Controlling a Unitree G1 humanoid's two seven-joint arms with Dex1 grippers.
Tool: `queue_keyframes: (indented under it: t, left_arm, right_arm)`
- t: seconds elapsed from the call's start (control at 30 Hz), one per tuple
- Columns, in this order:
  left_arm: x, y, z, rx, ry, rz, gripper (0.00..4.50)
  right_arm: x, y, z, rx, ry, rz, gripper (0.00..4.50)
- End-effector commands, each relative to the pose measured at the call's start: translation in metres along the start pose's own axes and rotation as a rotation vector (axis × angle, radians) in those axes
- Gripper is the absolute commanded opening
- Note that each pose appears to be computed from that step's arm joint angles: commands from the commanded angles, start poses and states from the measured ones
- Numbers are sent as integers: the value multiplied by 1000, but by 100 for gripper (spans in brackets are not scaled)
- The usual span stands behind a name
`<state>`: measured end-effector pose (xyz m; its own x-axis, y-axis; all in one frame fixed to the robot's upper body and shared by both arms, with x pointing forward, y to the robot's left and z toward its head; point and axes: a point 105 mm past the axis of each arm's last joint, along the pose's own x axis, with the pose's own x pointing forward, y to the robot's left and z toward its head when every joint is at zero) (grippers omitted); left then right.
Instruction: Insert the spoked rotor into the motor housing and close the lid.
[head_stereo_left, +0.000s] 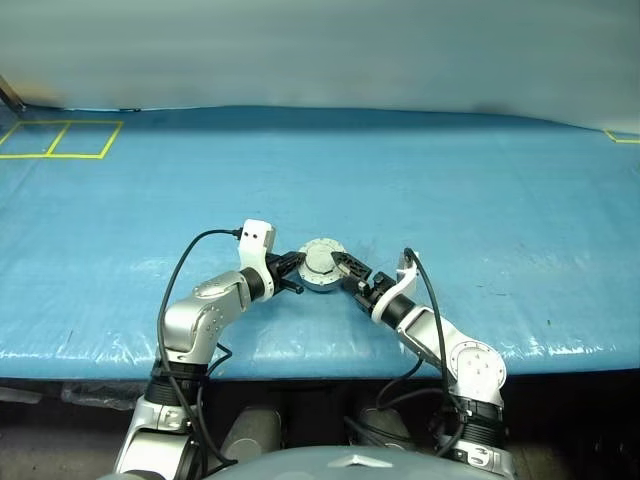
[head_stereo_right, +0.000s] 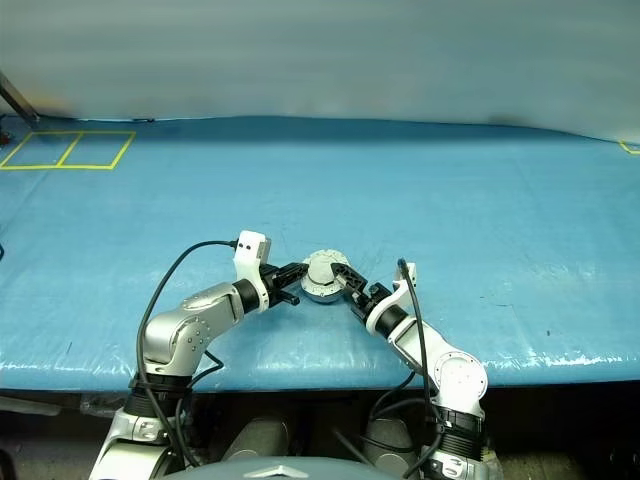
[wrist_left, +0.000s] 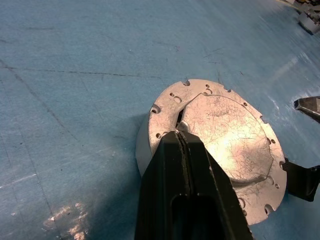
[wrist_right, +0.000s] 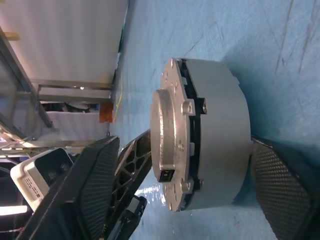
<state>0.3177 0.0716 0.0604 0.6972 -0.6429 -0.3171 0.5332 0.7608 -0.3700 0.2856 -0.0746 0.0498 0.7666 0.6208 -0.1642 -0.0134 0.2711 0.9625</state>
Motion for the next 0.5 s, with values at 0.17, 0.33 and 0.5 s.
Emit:
queue_keyframes:
  t: [0.17, 0.33, 0.5]
  left_arm:
    - [3, -4, -15, -11, 55, -18, 0]
    - [3, -4, -17, -15, 59, -19, 0]
    - [2, -4, -16, -15, 56, -21, 0]
  right_arm:
    - [7, 18, -21, 75, 52, 103, 176]
    - [8, 17, -24, 85, 55, 99, 115]
    - [6, 16, -29, 82, 72, 88, 115]
